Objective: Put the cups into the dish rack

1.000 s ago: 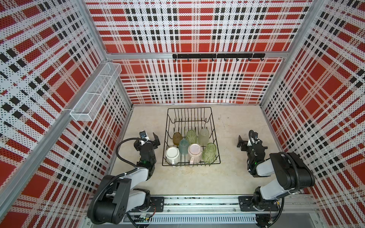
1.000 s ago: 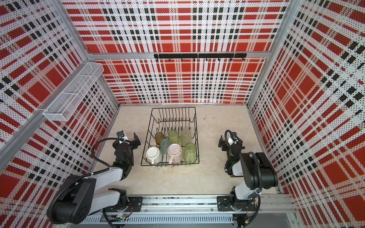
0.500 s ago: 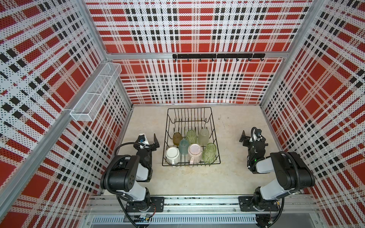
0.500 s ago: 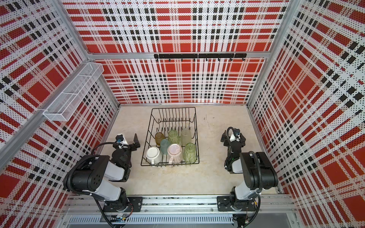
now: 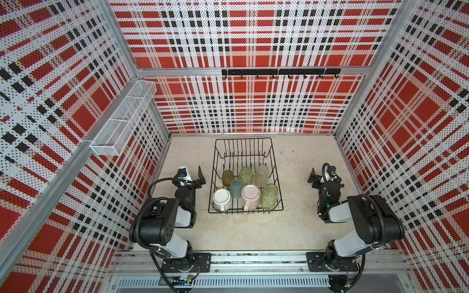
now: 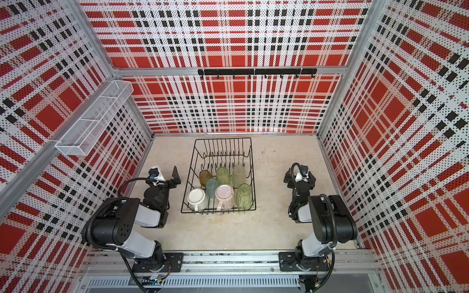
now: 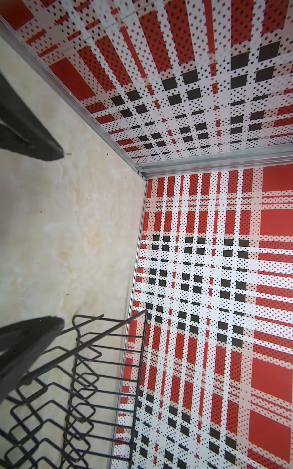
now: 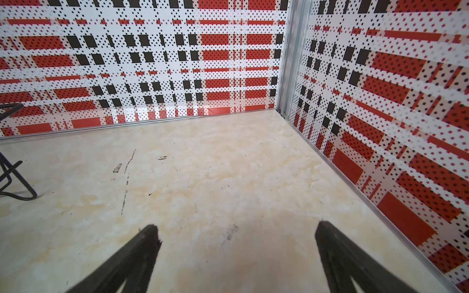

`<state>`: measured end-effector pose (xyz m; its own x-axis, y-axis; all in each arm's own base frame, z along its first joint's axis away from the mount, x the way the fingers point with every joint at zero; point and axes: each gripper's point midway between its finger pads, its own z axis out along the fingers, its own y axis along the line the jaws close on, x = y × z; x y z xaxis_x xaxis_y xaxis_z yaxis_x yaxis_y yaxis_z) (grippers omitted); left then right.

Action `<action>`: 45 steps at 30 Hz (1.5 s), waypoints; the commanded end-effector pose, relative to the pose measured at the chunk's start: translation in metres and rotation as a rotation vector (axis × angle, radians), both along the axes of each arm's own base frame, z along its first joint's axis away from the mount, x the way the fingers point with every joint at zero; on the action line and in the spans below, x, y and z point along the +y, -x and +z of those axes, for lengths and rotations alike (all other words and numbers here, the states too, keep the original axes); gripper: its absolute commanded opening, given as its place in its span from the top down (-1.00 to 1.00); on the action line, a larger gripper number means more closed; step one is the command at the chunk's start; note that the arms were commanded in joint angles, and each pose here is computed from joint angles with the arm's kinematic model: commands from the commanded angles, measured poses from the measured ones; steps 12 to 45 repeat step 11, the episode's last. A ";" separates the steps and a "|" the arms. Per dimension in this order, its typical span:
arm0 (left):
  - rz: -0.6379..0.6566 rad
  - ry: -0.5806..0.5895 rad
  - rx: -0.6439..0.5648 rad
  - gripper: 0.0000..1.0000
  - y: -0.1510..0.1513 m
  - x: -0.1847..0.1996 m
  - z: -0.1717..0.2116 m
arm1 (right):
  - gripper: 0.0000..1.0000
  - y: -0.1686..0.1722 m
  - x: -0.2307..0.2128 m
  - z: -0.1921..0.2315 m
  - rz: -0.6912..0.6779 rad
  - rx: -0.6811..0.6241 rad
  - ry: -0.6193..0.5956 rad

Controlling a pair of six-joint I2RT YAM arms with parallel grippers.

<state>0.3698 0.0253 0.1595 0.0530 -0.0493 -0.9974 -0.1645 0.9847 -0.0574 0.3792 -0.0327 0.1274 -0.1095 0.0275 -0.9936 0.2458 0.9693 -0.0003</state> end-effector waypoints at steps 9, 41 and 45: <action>0.031 0.004 0.004 -0.96 -0.002 0.007 0.000 | -1.00 -0.005 0.005 0.004 0.020 -0.004 0.007; 0.029 0.005 0.003 -0.96 -0.002 0.006 0.000 | -1.00 -0.005 0.005 0.004 0.021 -0.007 0.007; 0.029 0.005 0.003 -0.96 -0.002 0.006 0.000 | -1.00 -0.005 0.005 0.004 0.021 -0.007 0.007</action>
